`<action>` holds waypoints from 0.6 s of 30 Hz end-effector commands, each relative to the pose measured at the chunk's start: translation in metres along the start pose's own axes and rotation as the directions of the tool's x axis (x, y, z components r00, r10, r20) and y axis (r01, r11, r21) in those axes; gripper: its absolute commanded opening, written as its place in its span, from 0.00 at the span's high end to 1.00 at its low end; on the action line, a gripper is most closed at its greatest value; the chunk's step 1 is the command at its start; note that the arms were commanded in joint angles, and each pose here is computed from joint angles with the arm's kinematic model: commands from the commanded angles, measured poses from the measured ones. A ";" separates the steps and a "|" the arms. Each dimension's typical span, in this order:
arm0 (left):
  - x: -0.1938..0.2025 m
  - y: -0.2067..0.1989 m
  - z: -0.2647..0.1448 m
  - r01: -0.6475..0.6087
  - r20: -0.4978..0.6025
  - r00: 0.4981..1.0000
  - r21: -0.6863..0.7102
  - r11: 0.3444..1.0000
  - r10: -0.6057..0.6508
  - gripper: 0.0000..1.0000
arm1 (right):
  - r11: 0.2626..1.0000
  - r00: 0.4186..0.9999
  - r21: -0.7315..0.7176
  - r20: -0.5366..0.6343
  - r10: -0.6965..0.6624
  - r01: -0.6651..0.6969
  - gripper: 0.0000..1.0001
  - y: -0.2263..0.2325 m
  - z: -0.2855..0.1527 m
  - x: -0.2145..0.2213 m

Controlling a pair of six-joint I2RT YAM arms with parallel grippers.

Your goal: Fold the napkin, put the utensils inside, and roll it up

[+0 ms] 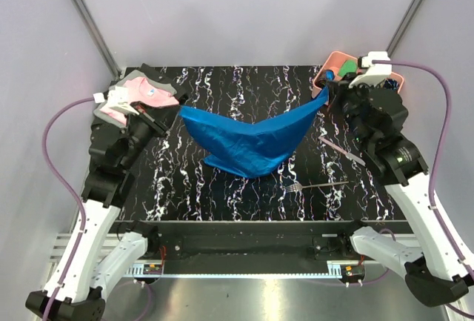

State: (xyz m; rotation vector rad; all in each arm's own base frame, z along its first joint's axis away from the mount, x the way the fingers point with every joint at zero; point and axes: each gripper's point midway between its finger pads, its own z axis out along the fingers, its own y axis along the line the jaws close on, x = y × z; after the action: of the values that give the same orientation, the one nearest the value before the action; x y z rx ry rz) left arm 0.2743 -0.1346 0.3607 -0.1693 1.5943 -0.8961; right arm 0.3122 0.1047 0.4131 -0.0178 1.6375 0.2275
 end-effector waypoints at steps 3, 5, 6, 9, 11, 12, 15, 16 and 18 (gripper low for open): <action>-0.030 -0.015 0.012 -0.015 0.056 0.998 0.029 0.999 0.014 1.00 | 0.999 0.999 0.013 0.005 -0.037 0.037 1.00 0.012 0.042 -0.005; -0.035 -0.010 0.025 -0.017 0.062 0.998 0.017 1.000 0.016 1.00 | 0.996 0.998 0.063 -0.008 -0.067 0.067 1.00 0.010 0.065 -0.005; -0.048 -0.017 0.028 -0.038 0.090 0.995 0.032 0.999 0.035 1.00 | 0.995 0.997 0.068 -0.006 -0.074 0.074 1.00 0.011 0.072 -0.008; -0.075 -0.022 0.041 -0.066 0.127 0.990 0.030 0.997 0.061 1.00 | 0.994 0.996 0.065 0.022 -0.087 0.085 1.00 0.020 0.092 -0.029; -0.086 -0.021 0.050 -0.070 0.137 0.988 0.024 0.997 0.067 1.00 | 0.992 0.992 0.064 0.061 -0.110 0.106 1.00 0.024 0.099 -0.051; -0.099 -0.031 0.049 -0.081 0.160 0.984 0.040 0.996 0.073 1.00 | 0.992 0.991 0.063 0.079 -0.110 0.105 1.00 0.025 0.099 -0.060; -0.123 -0.045 0.051 -0.106 0.207 0.974 0.066 0.992 0.091 1.00 | 0.994 0.985 0.046 0.141 -0.104 0.099 1.00 0.030 0.093 -0.089; -0.127 -0.046 0.051 -0.109 0.211 0.973 0.067 0.992 0.093 1.00 | 0.994 0.982 0.038 0.156 -0.106 0.102 1.00 0.031 0.089 -0.097; -0.138 -0.057 0.045 -0.128 0.236 0.966 0.080 0.989 0.106 1.00 | 0.994 0.978 0.020 0.179 -0.109 0.107 1.00 0.033 0.082 -0.106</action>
State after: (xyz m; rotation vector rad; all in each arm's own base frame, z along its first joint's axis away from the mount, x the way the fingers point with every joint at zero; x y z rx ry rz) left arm 0.3506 -0.1173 0.4324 -0.2106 1.5209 -0.8183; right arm 0.4247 0.1484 0.4338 -0.0937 1.6599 0.0927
